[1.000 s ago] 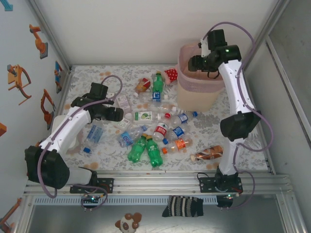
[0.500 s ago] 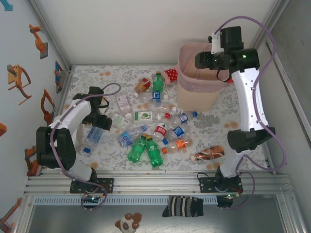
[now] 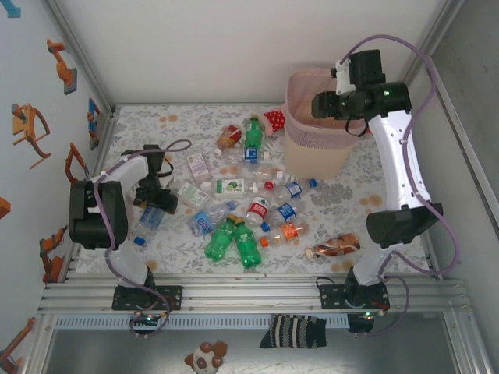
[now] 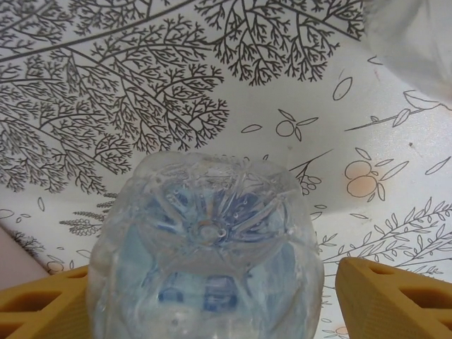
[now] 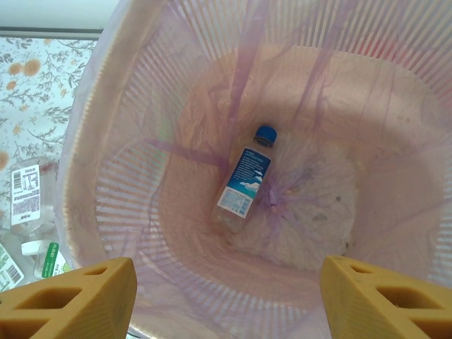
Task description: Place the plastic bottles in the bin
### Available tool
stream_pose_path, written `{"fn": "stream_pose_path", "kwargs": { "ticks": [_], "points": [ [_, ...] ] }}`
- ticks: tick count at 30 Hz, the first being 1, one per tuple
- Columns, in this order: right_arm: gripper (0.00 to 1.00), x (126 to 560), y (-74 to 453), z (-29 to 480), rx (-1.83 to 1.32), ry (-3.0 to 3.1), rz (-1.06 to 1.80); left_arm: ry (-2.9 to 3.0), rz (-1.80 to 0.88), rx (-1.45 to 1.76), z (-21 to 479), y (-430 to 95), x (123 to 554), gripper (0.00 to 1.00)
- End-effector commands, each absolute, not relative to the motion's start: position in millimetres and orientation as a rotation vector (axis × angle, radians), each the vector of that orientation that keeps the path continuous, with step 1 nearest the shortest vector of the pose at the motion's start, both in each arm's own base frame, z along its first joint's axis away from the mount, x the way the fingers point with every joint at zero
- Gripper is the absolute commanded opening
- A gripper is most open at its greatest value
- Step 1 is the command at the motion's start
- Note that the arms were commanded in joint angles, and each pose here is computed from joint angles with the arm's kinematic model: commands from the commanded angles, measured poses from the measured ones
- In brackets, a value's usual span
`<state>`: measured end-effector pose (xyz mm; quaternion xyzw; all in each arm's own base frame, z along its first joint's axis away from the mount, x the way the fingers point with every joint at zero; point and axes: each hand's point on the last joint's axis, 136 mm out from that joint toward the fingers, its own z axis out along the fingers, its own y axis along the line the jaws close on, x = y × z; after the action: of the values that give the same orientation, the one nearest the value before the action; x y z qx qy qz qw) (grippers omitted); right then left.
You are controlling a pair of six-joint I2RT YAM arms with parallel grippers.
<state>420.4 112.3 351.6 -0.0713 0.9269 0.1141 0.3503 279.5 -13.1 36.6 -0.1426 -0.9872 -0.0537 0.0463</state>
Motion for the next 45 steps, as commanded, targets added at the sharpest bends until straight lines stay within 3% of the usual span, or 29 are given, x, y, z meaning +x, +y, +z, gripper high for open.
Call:
{"fn": "stream_pose_path", "kwargs": {
  "ticks": [1, 7, 15, 20, 28, 36, 45],
  "points": [
    [0.68, 413, 109, 371, -0.175, 2.331, 0.310, -3.007, -0.132, -0.442, 38, -15, 284, 0.71],
    [0.67, 408, 113, 378, -0.178, 2.311, 0.349, -3.001, -0.117, -0.433, 38, -16, 284, 0.58],
    [0.66, 393, 116, 393, -0.170, 2.270, 0.400, -3.095, -0.076, -0.423, 62, -21, 292, 0.55],
    [0.66, 380, 125, 399, -0.189, 2.213, 0.490, -3.286, 0.143, -0.405, 108, -46, 303, 0.56],
    [0.65, 354, 156, 422, -0.280, 2.015, 0.739, -3.578, 0.934, -0.460, 236, -112, 318, 0.53],
    [0.64, 315, 202, 447, -0.516, 1.742, 0.966, -3.441, 2.052, -0.880, 376, -169, 291, 0.49],
    [0.68, 262, 256, 472, -0.803, 1.505, 1.142, -2.887, 2.574, -1.563, 457, -219, 223, 0.50]
  ]
}}
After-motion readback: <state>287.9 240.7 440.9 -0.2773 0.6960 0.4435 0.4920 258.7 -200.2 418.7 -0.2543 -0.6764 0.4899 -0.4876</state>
